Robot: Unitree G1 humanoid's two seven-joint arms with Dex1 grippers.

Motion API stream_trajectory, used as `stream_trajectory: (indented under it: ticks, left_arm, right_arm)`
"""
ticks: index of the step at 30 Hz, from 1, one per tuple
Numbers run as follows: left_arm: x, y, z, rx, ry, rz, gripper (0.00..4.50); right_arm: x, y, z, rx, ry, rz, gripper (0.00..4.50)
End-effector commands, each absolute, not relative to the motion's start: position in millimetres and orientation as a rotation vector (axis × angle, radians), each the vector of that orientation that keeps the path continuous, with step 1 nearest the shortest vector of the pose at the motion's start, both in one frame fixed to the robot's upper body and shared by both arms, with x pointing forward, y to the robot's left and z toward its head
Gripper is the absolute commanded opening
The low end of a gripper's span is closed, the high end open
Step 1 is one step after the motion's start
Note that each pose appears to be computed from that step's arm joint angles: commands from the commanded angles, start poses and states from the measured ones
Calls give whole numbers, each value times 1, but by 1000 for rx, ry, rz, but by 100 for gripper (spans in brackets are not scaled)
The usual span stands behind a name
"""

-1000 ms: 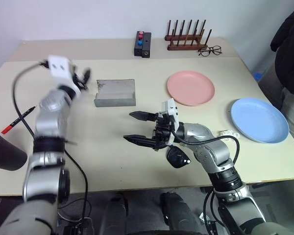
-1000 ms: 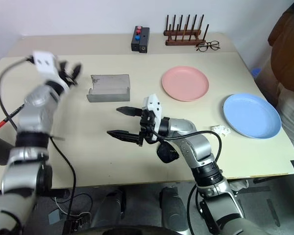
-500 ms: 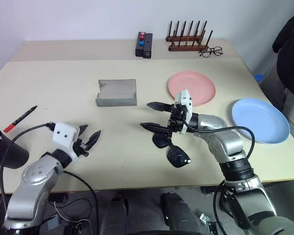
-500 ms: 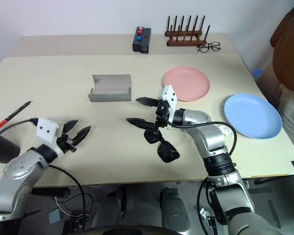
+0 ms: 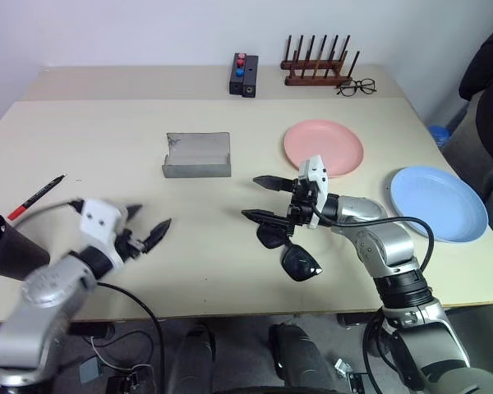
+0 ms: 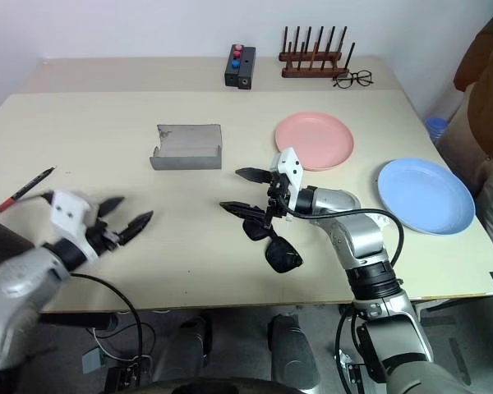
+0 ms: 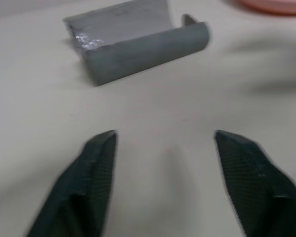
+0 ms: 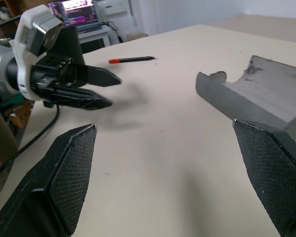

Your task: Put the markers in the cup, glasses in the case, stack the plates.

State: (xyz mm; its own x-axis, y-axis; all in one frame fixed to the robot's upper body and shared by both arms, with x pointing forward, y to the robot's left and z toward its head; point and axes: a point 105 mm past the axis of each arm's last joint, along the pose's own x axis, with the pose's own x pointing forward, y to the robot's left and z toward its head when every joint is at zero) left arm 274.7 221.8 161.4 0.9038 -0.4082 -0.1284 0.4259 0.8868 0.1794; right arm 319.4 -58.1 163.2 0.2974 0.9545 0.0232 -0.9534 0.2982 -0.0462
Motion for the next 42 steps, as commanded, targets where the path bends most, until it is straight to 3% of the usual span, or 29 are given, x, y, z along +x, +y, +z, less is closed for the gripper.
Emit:
stream_trajectory:
  ticks: [1,9,15,22,29,36,42]
  left_arm:
    - [271,232,204,288,102,-467,445]
    - [227,253,280,269,-37,-562,445]
    - [183,330,305,178,-101,-278,445]
    - [142,413,255,181,66,80,445]
    - [112,457,236,150,-7,307,445]
    - [103,479,214,131,23,405,445]
    - [117,503,204,117,93,518,445]
  right_arm:
    - [316,-58,177,-28,-109,1254,450]
    - [313,-60,175,-18,-108,1231,450]
    - [313,-57,171,-2,-96,1241,450]
    - [313,-46,169,17,-92,1293,450]
    - [307,-39,165,31,-88,1330,450]
    - [302,-37,161,40,-79,1336,450]
    - [300,-36,160,41,-77,1339,450]
